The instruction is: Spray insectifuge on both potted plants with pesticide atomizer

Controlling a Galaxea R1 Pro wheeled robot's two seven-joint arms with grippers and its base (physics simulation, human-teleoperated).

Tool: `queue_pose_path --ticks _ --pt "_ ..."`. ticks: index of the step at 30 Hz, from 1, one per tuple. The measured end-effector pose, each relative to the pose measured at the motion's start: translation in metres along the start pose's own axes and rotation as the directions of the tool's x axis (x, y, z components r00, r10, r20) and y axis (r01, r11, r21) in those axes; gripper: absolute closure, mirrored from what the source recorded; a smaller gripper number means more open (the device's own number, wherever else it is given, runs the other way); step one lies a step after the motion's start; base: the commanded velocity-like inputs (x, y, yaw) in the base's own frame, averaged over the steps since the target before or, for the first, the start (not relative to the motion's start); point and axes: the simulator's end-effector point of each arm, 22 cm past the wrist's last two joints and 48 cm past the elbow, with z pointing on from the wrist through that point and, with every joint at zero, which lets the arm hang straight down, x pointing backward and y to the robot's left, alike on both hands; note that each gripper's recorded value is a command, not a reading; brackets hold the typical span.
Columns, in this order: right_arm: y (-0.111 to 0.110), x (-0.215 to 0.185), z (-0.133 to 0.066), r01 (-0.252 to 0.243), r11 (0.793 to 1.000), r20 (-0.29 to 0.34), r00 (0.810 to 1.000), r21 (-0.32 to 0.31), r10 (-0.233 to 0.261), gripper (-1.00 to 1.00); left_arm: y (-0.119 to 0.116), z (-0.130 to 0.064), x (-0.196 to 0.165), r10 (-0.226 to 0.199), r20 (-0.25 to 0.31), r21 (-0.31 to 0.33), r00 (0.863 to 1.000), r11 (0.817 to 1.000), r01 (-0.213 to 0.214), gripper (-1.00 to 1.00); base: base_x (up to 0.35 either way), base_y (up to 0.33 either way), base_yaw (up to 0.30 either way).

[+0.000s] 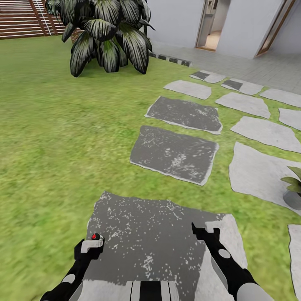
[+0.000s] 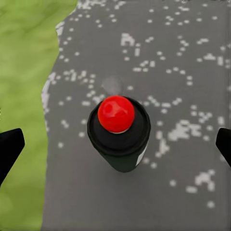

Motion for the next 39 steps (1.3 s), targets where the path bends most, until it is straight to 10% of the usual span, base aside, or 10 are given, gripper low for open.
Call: queue_pose_path --ticks 39 --pt "0.002 0.041 0.007 0.003 1.000 -0.068 0.998 -0.002 -0.003 -1.00 -0.003 0.003 0.039 -0.002 -0.069 0.001 0.998 1.000 0.002 -1.00 0.035 0.000 0.000"
